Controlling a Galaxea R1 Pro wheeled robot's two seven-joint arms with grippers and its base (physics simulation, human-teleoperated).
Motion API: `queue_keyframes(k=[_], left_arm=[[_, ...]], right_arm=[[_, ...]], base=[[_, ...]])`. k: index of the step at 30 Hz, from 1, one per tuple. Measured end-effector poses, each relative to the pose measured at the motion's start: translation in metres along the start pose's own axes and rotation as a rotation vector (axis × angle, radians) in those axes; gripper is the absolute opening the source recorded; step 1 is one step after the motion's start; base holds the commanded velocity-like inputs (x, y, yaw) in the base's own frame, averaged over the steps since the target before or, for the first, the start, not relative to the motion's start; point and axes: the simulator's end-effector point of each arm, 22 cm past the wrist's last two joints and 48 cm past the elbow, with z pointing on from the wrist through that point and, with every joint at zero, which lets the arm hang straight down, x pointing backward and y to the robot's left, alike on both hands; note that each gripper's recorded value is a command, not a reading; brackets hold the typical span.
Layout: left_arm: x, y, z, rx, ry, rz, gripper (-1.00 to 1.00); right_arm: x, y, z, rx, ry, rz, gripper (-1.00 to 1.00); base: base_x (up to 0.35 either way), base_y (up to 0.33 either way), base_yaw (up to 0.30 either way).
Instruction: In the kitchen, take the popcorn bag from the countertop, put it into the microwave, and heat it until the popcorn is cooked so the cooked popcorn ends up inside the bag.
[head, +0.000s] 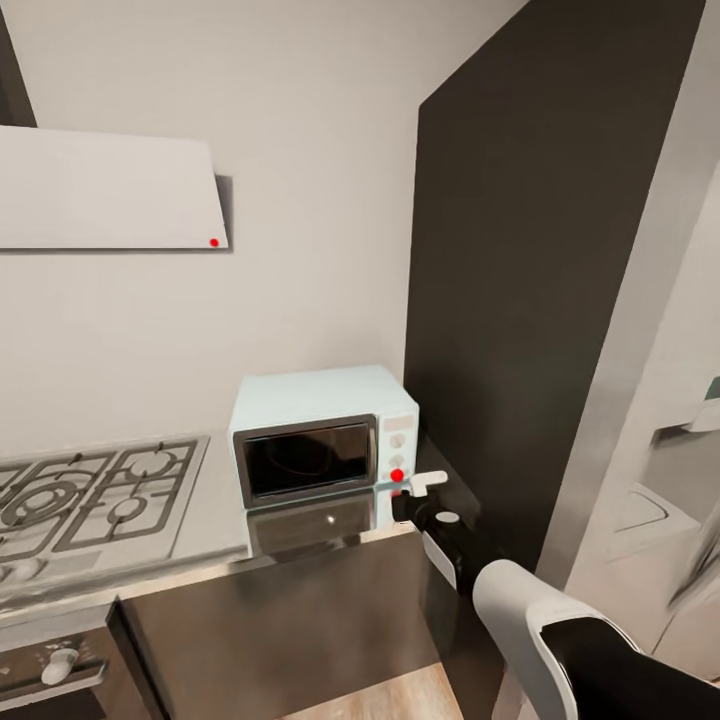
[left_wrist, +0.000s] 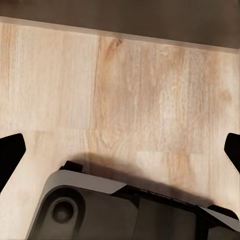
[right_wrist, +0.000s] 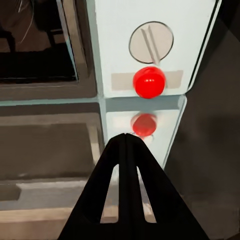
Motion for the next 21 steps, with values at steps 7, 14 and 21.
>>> queue_keyframes(k=[7,14,21], left_arm=[[0.0001,-0.0003,0.0003,0.0,0.001,0.0,1.0],[0.0003,-0.0004,0.0,0.001,0.001,0.0,1.0],[0.0,-0.0002,0.0003,0.0,0.0,0.0,1.0]], right_arm=[[0.0005,-0.0019,0.0004,0.002,-0.003,0.001,-1.0],[0.0002,-0.0016,0.0,0.002,-0.003,-0.007,-1.0],[0.0004,-0.0017,0.0004,0.002,-0.003,-0.007,-1.0]], base=[[0.028,0.0,0.0],[0.107,-0.018,0.0],[0.036,-0.009,0.0]])
